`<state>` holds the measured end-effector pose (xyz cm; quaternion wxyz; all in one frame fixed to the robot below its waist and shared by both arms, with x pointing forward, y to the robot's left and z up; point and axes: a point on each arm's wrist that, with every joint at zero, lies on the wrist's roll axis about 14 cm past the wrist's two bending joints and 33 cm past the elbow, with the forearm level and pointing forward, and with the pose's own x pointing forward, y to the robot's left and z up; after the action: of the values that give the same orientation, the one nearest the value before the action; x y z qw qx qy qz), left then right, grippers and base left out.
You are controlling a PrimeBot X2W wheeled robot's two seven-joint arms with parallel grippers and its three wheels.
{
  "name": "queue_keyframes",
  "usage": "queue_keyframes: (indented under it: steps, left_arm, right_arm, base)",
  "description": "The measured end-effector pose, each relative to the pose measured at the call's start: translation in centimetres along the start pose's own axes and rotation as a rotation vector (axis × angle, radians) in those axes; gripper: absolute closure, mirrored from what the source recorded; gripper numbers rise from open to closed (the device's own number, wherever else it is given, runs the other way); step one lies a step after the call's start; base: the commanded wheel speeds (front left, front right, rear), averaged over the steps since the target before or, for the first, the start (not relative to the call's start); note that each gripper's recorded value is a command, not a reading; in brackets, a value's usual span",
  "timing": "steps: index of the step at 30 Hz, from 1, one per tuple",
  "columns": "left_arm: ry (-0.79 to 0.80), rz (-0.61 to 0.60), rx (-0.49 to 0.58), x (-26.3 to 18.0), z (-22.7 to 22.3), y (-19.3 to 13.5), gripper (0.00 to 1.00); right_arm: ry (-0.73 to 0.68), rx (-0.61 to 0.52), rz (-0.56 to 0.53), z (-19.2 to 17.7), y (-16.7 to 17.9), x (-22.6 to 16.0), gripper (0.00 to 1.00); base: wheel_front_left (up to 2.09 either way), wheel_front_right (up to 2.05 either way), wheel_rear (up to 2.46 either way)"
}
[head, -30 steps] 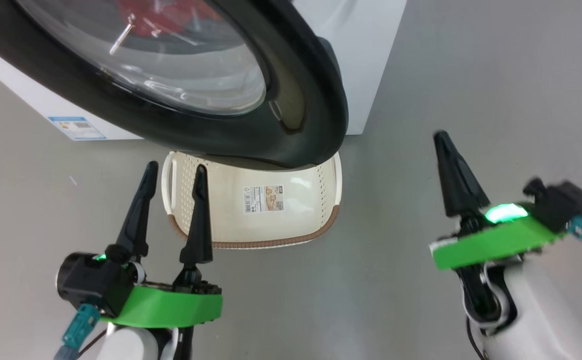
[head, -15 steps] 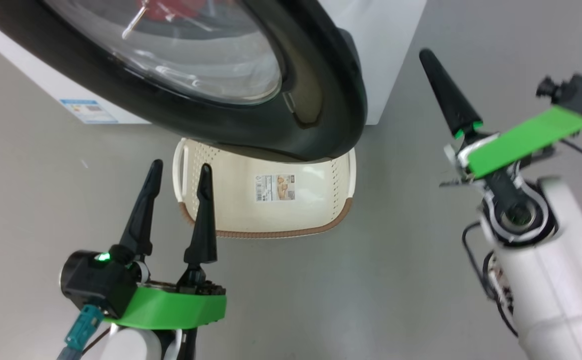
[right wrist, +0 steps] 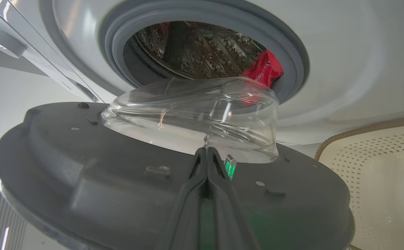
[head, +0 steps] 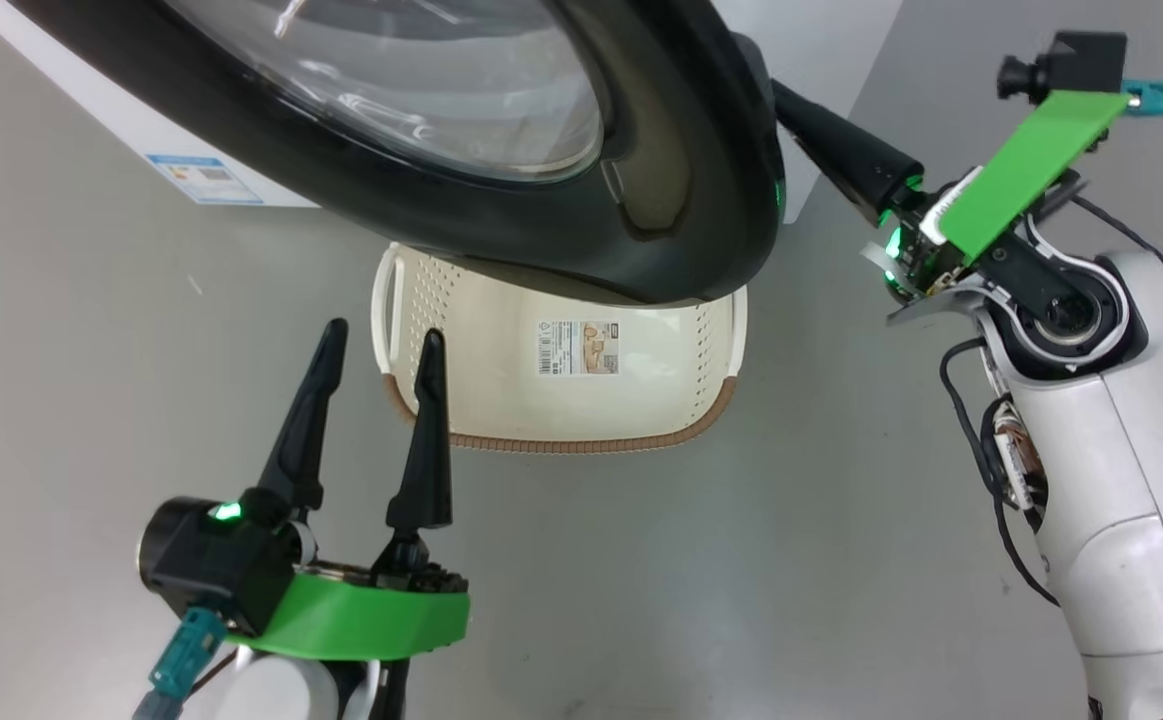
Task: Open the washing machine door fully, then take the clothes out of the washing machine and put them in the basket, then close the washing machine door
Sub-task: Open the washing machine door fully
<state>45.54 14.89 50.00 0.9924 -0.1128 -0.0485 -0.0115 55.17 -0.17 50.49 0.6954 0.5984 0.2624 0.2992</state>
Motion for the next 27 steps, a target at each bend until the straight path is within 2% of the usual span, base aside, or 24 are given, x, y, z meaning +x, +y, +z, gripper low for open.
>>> queue_keyframes:
  steps: [13,20,27]
  left_arm:
    - [0.012,0.001,0.008,0.2,-0.4,0.1,0.0]
    - [0.014,-0.002,0.012,-0.1,-0.2,0.0,0.0]
    - [-0.012,0.009,0.021,-0.6,1.1,0.4,0.0]
  right_arm:
    - [0.116,0.0,0.026,-1.7,0.7,0.7,1.0]
    - [0.165,-0.022,0.061,-3.0,2.2,0.7,1.0]
    - [0.198,-0.023,0.075,-5.0,2.7,-0.1,1.0]
  base:
    - [0.0,0.0,0.0]
    - [0.0,0.0,0.0]
    - [0.0,0.0,0.0]
